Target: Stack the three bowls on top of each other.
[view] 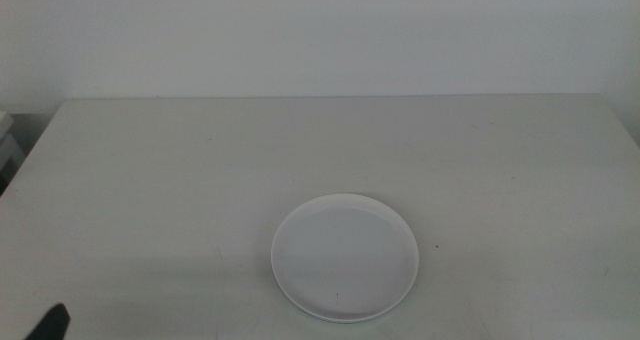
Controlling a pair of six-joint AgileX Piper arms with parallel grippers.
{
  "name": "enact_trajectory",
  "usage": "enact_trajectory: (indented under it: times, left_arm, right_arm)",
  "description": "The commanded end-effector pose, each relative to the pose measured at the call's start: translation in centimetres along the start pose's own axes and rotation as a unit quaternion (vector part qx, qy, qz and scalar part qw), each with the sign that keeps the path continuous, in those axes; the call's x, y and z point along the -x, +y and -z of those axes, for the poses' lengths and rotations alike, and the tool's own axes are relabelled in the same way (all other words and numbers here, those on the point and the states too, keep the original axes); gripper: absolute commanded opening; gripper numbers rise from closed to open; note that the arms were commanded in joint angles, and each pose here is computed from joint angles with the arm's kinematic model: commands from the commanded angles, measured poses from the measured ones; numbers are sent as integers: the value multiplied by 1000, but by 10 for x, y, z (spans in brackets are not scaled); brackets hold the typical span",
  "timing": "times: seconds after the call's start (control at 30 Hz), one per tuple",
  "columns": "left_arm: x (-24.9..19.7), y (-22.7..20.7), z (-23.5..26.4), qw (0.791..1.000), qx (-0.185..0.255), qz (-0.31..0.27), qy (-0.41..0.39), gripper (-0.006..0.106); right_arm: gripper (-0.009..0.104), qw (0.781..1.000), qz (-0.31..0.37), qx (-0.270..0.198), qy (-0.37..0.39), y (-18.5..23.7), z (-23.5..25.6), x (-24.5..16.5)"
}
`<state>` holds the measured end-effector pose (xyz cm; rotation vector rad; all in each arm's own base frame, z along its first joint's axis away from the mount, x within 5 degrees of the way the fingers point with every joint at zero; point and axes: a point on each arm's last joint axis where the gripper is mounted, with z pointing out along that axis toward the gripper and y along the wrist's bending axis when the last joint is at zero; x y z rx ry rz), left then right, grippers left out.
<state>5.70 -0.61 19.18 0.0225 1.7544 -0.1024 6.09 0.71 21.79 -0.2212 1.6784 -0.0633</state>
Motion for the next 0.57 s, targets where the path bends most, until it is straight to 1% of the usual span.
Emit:
enact_trajectory:
  times: [0.0,0.07,0.17,0.53]
  left_arm:
    - [7,1,1,999,4,9,-47,102]
    - [-3,1,0,999,4,9,-41,102]
    - [-5,1,2,1000,1,7,-30,102]
    - [-6,1,2,1000,2,4,-27,102]
  right_arm:
    - [57,999,7,-37,-31,-4,2,-2]
    - [57,999,3,-44,-27,-3,2,-13]
    - [57,999,3,-39,-15,1,2,-27]
    - [57,999,7,-37,-15,1,4,-27]
